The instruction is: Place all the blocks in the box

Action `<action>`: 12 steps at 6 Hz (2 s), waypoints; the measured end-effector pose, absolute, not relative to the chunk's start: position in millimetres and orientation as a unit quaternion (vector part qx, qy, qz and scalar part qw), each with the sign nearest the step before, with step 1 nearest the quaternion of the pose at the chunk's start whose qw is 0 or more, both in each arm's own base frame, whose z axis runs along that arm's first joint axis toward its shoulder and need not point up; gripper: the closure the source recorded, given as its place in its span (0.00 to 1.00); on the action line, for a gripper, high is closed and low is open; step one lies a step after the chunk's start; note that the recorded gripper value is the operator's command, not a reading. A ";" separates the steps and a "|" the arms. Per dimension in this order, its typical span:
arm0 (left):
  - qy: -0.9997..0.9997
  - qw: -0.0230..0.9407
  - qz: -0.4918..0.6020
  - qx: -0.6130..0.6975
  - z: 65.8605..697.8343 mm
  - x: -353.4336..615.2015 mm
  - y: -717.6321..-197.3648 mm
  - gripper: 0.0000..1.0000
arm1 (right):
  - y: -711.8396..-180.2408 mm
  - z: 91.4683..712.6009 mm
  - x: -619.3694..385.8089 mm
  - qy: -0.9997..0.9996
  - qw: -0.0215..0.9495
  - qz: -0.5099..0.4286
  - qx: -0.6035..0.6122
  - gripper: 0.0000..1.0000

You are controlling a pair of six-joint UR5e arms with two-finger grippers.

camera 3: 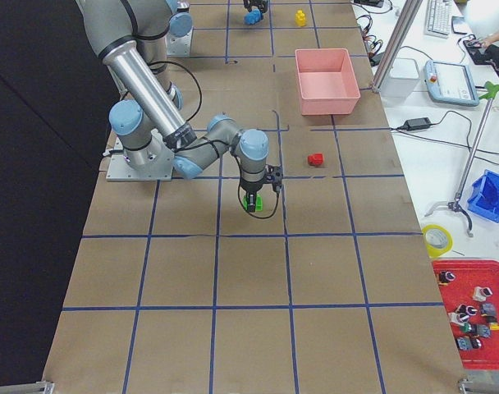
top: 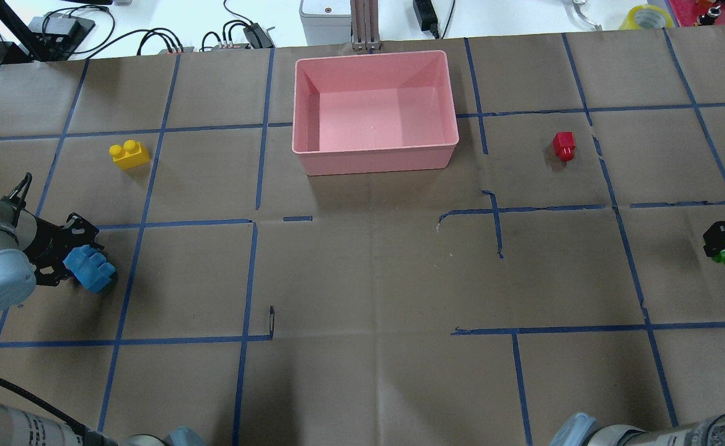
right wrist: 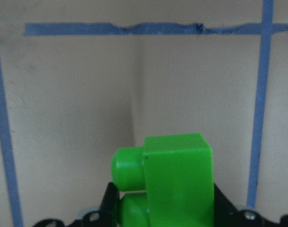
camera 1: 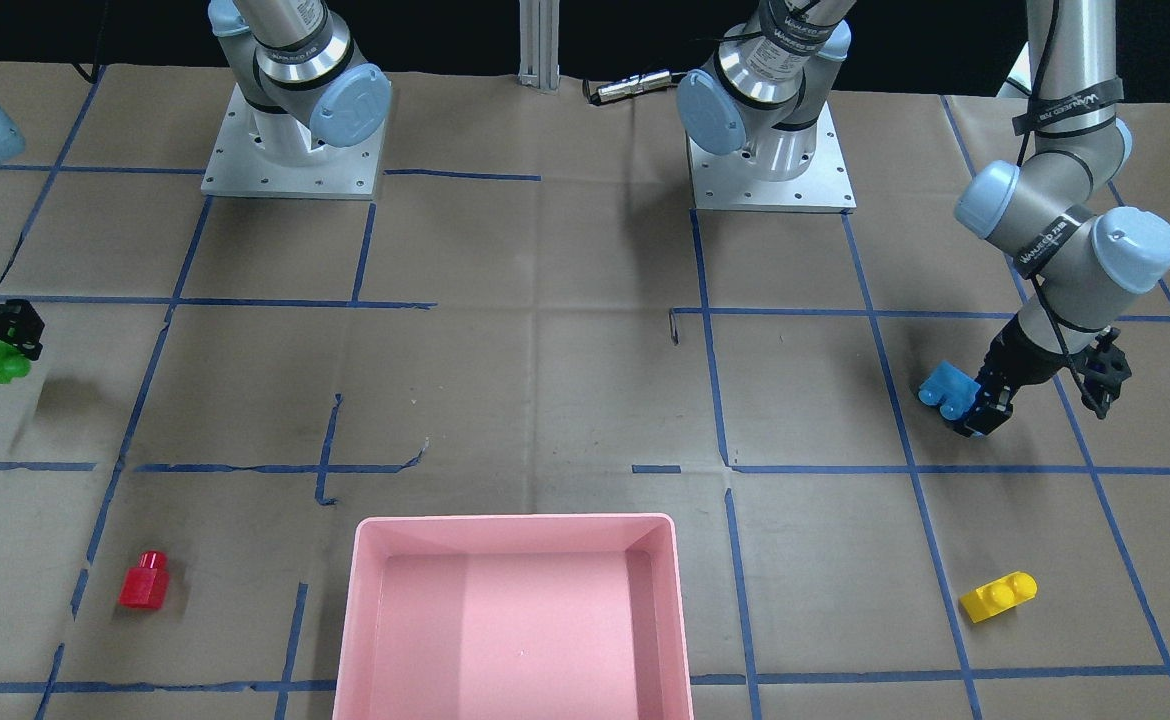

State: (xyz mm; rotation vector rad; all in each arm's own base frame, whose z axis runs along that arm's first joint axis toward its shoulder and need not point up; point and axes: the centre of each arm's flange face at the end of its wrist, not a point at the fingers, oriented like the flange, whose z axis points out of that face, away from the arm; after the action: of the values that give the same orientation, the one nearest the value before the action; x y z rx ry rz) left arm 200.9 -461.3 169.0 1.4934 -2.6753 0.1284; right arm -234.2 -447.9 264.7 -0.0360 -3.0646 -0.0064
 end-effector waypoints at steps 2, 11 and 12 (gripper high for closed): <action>-0.871 0.054 0.045 0.486 173.2 199.5 -464.2 0.77 | -500.3 376.9 -165.8 -0.999 0.043 0.022 0.005 0.92; -0.923 0.087 0.031 0.374 409.7 152.8 -576.6 0.91 | -737.4 328.2 264.1 -0.945 -0.256 0.121 0.164 0.00; -0.942 0.087 0.035 0.324 418.2 119.6 -593.1 0.90 | -737.7 328.2 264.4 -0.945 -0.256 0.122 0.164 0.00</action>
State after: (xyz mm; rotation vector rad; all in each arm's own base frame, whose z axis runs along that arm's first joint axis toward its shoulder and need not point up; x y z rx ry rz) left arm 119.6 -593.1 418.2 0.9641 -2.8045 0.1033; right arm 264.4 -737.7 328.2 0.6223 -3.5767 0.4627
